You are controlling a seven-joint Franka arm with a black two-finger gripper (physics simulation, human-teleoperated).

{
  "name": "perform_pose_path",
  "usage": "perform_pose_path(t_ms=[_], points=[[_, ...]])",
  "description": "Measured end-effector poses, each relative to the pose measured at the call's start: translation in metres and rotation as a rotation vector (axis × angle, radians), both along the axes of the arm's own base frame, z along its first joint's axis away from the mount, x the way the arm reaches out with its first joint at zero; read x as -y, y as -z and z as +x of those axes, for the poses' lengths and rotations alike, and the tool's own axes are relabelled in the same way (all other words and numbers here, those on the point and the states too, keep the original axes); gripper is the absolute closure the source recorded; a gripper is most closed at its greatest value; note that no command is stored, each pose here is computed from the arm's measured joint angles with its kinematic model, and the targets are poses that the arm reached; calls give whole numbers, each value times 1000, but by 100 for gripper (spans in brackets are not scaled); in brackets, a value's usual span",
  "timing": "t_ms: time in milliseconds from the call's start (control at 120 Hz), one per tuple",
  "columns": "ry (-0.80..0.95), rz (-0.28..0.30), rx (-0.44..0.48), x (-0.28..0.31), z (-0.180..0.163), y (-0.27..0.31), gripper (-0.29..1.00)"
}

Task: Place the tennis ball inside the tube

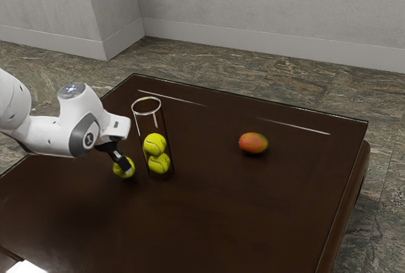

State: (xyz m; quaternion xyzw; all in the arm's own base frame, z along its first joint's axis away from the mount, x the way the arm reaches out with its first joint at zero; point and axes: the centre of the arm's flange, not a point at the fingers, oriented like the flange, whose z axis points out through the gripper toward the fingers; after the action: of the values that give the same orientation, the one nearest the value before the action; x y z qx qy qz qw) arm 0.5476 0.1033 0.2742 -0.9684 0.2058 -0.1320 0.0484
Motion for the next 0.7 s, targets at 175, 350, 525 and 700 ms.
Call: perform_pose_path(t_ms=[175,350,525,700], points=[[19,6,-25,-10,-1,19,0],[51,9,-37,-8,-2,25,16],[79,15,-26,-7,-3,11,24],[83,19,110,1,-42,-97,31]])
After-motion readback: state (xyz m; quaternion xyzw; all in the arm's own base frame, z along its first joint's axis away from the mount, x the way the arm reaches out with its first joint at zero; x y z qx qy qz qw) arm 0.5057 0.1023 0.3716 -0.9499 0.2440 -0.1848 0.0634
